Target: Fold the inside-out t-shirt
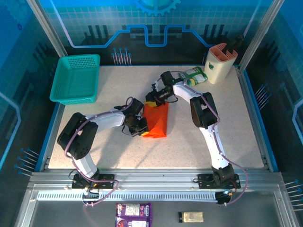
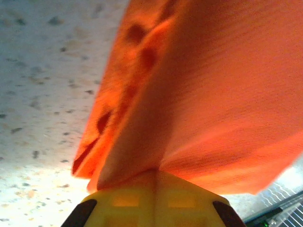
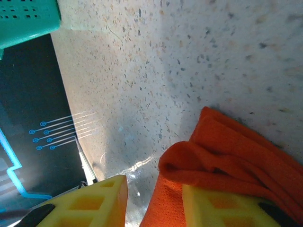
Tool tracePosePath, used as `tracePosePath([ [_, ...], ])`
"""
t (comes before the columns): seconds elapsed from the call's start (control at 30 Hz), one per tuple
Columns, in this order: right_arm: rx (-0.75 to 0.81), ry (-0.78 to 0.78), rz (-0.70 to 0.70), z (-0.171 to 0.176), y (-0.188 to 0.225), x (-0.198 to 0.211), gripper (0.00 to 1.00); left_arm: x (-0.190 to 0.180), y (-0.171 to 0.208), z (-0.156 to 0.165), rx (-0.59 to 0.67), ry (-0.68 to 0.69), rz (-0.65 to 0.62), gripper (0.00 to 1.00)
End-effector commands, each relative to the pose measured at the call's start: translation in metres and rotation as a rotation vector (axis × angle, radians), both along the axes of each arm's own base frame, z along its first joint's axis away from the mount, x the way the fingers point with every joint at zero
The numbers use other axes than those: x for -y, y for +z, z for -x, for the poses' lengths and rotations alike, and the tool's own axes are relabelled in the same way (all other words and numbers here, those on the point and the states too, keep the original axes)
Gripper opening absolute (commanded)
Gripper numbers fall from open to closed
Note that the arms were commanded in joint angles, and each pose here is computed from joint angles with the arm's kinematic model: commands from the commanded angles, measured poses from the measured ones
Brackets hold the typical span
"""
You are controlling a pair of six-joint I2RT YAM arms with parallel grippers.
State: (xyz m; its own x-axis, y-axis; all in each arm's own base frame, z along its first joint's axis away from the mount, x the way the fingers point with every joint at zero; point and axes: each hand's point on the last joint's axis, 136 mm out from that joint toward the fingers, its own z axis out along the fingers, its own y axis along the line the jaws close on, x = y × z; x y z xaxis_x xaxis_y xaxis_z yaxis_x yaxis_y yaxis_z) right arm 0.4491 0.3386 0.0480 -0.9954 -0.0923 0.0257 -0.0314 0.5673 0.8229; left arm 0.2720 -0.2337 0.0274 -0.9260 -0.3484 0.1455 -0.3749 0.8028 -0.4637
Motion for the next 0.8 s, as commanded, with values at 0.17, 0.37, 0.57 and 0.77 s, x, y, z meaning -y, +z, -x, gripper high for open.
tracePosePath([
  [0.17,-0.003,-0.116,0.066,0.028,0.018,0.071,0.38,-0.043,-0.015,-0.026,0.003,0.038,-0.088,0.05],
  [0.37,-0.042,-0.172,0.086,0.086,0.012,0.095,0.39,-0.057,-0.013,-0.065,0.036,0.011,-0.093,0.05],
  [0.57,-0.043,-0.169,0.066,0.129,0.026,0.091,0.39,-0.047,-0.002,-0.095,0.096,-0.034,-0.054,0.05],
  [0.77,0.101,-0.198,0.177,0.118,0.054,0.108,0.39,-0.051,0.04,-0.104,0.173,-0.049,-0.068,0.08],
])
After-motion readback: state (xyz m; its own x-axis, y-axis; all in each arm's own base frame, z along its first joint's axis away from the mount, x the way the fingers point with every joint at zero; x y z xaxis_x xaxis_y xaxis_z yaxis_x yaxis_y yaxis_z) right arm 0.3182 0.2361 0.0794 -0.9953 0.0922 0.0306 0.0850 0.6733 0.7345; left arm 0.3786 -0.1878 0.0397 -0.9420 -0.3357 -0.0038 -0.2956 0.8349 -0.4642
